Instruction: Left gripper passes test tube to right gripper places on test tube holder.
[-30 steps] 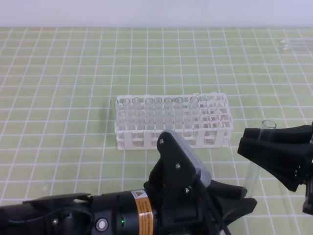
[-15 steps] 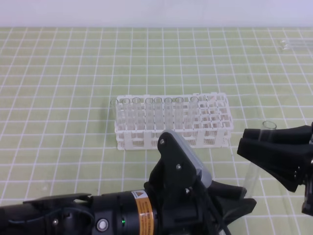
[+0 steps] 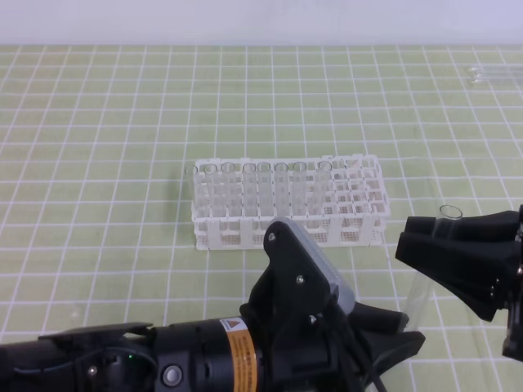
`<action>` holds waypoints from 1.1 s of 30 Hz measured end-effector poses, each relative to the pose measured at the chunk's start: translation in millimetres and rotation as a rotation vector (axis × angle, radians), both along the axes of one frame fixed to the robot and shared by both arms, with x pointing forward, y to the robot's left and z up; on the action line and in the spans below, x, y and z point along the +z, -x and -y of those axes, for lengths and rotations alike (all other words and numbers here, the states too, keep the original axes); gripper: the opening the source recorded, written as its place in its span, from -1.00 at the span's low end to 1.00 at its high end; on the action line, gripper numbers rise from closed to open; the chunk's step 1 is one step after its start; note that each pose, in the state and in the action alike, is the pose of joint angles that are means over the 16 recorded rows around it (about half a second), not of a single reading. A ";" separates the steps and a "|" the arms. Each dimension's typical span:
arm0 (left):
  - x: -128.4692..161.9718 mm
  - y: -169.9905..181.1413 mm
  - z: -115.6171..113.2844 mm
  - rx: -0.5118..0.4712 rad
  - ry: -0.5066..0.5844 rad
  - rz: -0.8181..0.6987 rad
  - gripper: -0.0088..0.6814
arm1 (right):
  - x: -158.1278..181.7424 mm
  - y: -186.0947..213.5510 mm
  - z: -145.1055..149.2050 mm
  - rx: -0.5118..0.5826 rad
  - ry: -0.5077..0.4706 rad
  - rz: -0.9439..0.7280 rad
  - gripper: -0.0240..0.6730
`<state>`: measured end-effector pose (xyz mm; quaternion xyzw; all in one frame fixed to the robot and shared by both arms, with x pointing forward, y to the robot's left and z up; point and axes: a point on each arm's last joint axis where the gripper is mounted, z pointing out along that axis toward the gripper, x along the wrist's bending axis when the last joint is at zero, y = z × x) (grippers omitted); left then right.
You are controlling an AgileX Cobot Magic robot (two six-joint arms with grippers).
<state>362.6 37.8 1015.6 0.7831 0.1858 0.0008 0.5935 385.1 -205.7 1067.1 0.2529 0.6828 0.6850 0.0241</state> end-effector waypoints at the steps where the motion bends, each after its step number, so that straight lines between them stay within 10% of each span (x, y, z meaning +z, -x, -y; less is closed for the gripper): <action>1: -0.2 0.0 0.0 0.001 -0.001 -0.002 -0.52 | 0.1 0.1 0.0 0.000 -0.001 0.000 -0.59; 17: 10.9 -1.5 -15.4 0.089 -0.074 0.015 0.08 | -0.3 -2.0 1.1 -0.025 0.023 0.040 -0.60; 33: 74.8 21.9 -124.7 0.426 -0.178 0.169 -0.60 | -7.9 -16.3 10.0 -0.202 0.135 0.062 -0.60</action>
